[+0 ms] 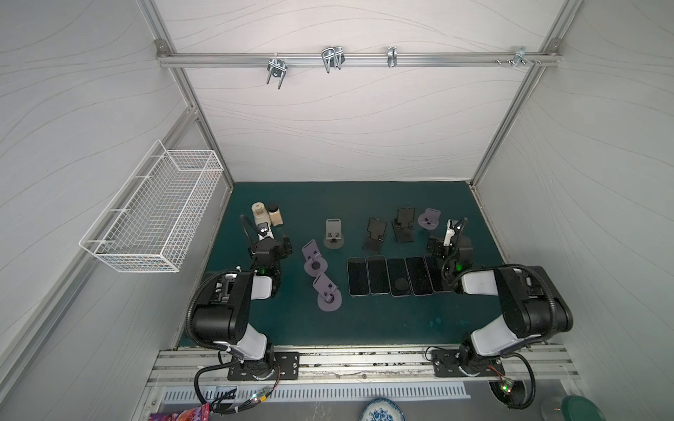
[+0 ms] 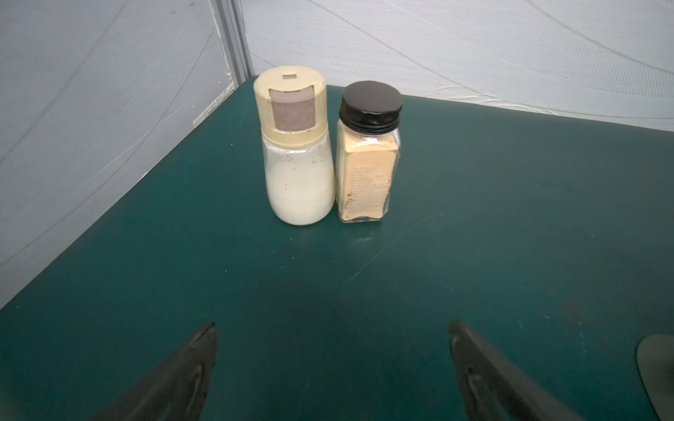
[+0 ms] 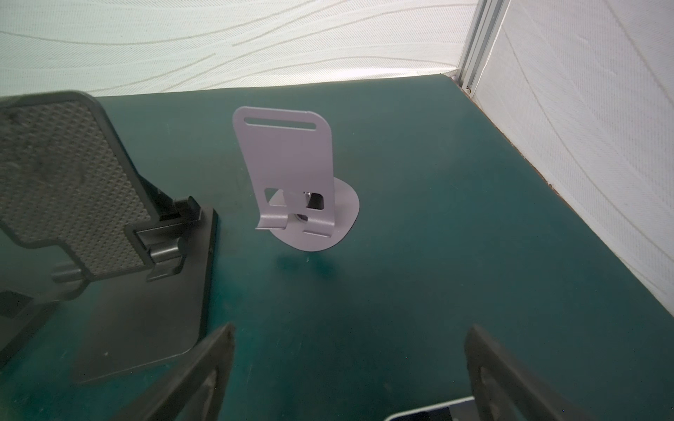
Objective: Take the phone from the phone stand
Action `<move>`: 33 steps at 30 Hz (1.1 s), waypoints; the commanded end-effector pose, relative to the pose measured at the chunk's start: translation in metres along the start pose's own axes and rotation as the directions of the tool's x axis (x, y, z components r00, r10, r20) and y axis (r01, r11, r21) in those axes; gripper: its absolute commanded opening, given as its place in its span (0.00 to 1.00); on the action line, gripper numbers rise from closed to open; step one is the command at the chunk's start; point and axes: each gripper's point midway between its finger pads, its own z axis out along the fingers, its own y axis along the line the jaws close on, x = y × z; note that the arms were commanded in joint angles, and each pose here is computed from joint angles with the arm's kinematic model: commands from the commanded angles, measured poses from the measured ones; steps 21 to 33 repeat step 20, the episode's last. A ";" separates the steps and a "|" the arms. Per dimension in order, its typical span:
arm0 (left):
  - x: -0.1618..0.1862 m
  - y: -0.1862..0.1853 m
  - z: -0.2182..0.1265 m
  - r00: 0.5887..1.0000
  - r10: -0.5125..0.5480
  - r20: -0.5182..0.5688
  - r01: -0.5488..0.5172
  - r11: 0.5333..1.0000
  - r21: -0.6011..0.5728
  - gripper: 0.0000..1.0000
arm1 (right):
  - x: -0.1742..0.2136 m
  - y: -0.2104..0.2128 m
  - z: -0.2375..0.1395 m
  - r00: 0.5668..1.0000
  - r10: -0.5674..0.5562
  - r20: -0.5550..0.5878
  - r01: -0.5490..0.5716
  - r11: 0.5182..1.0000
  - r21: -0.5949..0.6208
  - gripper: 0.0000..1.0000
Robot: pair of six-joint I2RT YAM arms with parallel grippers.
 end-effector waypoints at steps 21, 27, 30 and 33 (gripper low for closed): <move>-0.010 0.002 0.002 0.999 0.009 0.031 -0.009 1.000 -0.023 0.99 | 0.003 -0.001 0.001 1.000 -0.004 -0.010 0.004 1.000 0.010 0.99; -0.010 0.002 0.002 0.999 0.009 0.031 -0.009 1.000 -0.023 0.99 | 0.003 -0.001 0.001 1.000 -0.004 -0.010 0.004 1.000 0.010 0.99; -0.010 0.002 0.002 0.999 0.009 0.031 -0.009 1.000 -0.023 0.99 | 0.003 -0.001 0.001 1.000 -0.004 -0.010 0.004 1.000 0.010 0.99; -0.010 0.002 0.002 0.999 0.009 0.031 -0.009 1.000 -0.023 0.99 | 0.003 -0.001 0.001 1.000 -0.004 -0.010 0.004 1.000 0.010 0.99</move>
